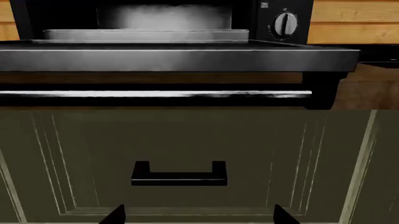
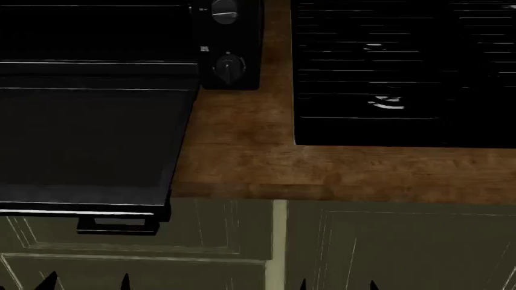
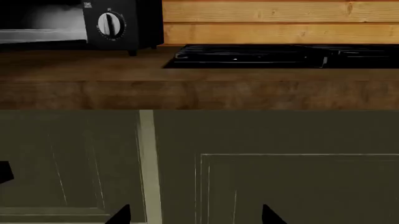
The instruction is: Close the toaster oven door.
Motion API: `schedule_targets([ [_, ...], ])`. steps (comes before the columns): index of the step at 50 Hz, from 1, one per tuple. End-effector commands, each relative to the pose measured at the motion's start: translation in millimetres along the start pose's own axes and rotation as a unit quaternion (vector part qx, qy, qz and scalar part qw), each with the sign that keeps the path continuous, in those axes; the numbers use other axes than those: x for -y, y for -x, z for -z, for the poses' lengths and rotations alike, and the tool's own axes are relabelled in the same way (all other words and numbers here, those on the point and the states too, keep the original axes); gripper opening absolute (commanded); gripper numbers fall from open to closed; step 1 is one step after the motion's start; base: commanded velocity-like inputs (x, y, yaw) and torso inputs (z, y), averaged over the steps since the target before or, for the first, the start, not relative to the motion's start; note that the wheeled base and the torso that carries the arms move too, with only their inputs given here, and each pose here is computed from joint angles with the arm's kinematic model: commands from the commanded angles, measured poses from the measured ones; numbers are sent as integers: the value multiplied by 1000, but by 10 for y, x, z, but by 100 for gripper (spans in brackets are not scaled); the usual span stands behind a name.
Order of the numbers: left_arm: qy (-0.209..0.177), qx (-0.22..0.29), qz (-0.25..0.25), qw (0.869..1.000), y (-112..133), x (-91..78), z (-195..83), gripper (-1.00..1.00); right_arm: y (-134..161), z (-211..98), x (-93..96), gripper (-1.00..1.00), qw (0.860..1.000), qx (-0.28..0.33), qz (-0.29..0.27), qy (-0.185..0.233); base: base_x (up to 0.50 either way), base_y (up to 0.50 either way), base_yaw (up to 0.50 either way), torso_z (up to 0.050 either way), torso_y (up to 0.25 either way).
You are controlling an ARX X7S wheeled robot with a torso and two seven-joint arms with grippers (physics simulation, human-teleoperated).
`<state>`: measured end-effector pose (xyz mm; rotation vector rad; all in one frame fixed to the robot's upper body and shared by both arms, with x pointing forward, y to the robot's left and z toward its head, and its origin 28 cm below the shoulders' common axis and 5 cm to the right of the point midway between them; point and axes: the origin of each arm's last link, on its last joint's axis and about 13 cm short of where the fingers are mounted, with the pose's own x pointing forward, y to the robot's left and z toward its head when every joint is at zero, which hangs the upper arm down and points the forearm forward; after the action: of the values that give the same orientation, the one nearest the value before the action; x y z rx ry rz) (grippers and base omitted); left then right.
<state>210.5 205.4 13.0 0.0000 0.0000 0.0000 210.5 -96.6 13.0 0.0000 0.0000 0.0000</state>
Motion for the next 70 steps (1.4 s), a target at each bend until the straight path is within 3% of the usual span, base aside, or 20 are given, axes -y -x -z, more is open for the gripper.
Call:
schedule_targets([
  [1, 0, 0, 0, 1000, -5, 2, 11, 100, -7, 17, -5, 100, 1000, 0, 0, 0, 0, 0, 0, 0, 0],
  [8, 6, 8, 8, 1000, 21, -9, -50, 100, -9, -18, -31, 100, 1000, 8, -7, 1, 0, 0, 0, 0, 0],
  [10, 33, 2, 10, 999, 37, -13, -81, 100, -4, -18, -30, 100, 1000, 9, -6, 2, 0, 0, 0, 25, 0],
  [46, 36, 13, 29, 999, 72, -22, -165, 100, -1, -126, -44, 100, 1000, 25, -8, 3, 0, 0, 0, 50, 0],
  [52, 0, 18, 27, 999, 51, -151, -473, 100, -6, -588, 52, 100, 995, 96, 8, 13, 0, 0, 0, 8, 0],
  [61, 1, 51, 52, 997, -38, -366, -985, 100, 30, -1439, 239, 100, 979, 193, 35, 51, 0, 0, 0, 0, 0],
  [64, 13, 65, 51, 996, -154, -485, -1192, 100, 12, -1733, 341, 100, 970, 232, 48, 61, 0, 0, 0, 0, 0],
  [66, -5, 63, 52, 997, -261, -554, -1319, 100, 32, -1957, 436, 100, 962, 259, 57, 70, 0, 0, 0, 0, 0],
  [70, -6, 52, 44, 998, -367, -591, -1419, 100, 112, -2224, 581, 100, 949, 297, 73, 81, 0, 0, 0, 0, 0],
])
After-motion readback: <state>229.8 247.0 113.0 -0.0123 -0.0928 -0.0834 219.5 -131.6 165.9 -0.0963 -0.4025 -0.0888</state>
